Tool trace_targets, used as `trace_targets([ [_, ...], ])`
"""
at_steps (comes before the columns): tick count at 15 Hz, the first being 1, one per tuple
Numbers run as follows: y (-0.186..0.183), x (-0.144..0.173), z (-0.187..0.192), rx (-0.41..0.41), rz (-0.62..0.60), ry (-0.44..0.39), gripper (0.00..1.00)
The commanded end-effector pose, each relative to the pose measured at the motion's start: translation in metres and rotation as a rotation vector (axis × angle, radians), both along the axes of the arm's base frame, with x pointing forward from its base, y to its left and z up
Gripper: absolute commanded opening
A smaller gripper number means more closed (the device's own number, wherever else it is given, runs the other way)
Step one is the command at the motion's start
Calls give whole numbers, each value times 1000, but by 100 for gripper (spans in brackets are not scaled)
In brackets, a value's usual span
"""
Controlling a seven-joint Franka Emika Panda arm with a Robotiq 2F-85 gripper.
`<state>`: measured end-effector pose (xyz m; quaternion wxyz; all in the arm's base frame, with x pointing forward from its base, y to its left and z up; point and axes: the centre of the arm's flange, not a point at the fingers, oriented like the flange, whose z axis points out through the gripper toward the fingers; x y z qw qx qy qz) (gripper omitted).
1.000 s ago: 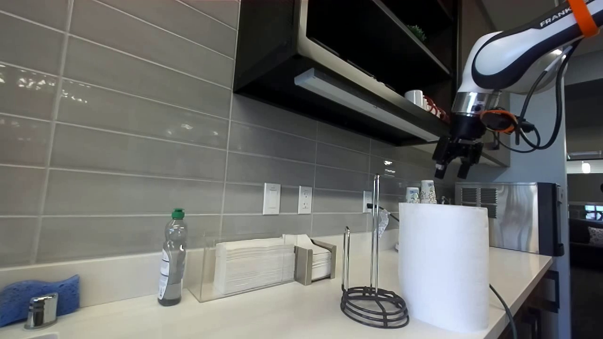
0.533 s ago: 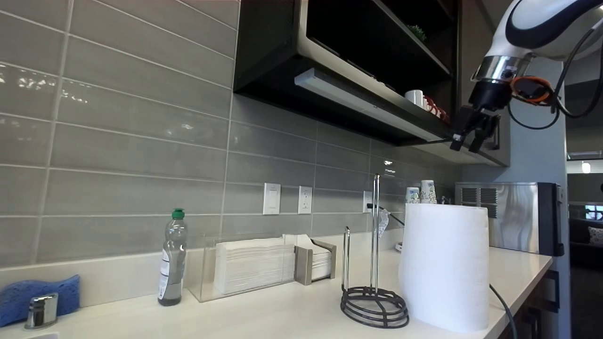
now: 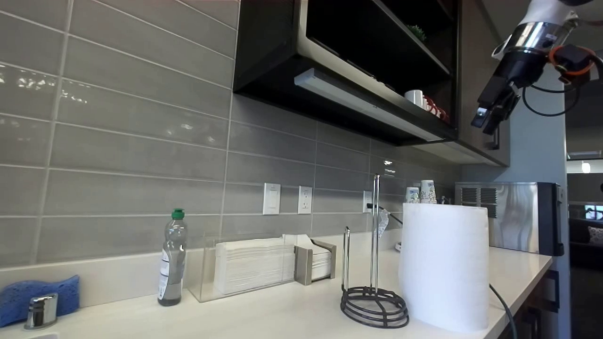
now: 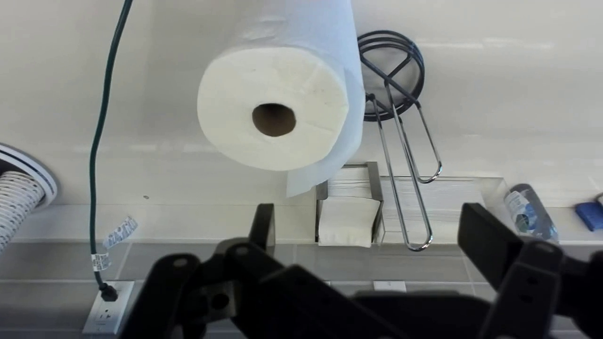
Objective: Shift the paper towel roll to the table
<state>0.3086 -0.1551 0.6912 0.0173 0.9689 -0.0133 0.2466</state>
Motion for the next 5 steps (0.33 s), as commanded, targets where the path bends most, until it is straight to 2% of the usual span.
trace_targets([
  [1,1,-24,7,31,71,-4,100],
  [2,0,-10,4,3,25,2,100],
  [5,0,-12,4,3,27,1,100],
])
